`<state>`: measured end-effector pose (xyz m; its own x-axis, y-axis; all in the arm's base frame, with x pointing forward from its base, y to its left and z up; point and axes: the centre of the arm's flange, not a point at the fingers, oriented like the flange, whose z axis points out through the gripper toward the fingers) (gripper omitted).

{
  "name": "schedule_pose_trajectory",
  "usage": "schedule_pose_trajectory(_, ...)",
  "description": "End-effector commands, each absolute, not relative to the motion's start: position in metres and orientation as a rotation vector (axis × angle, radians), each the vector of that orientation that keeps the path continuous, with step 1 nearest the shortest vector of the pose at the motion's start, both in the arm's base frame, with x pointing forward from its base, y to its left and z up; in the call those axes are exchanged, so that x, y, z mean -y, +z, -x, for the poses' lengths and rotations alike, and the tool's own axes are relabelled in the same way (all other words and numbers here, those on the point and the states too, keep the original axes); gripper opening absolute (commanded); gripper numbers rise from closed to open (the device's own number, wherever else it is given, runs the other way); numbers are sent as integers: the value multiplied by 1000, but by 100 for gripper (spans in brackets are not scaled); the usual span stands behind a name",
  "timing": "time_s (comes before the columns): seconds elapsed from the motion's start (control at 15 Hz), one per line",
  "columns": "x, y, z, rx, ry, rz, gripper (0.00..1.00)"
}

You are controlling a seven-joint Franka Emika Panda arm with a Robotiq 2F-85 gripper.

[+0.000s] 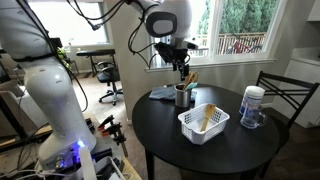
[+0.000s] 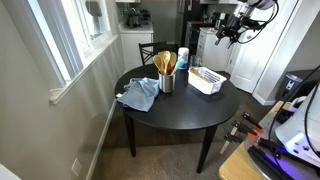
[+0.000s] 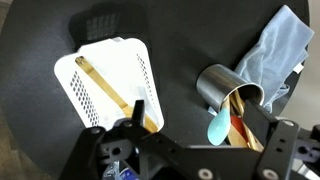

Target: Put two wooden spoons from the holder in the white basket.

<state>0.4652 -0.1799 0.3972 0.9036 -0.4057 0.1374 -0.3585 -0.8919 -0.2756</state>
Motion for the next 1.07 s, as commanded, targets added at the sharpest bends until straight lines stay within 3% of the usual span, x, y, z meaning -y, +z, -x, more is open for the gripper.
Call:
schedule_pose_trajectory(0.0, 189, 390, -521, -557, -276, 2777, 100)
schedule_pose_trajectory(0.4, 175, 399, -572, -541, -248, 2775, 100)
schedule_pose_trajectory(0.47, 171, 393, -556, -543, -268, 2788, 100)
schedule_pose_trajectory(1.0, 172, 396, -567, -530, -262, 2789, 100)
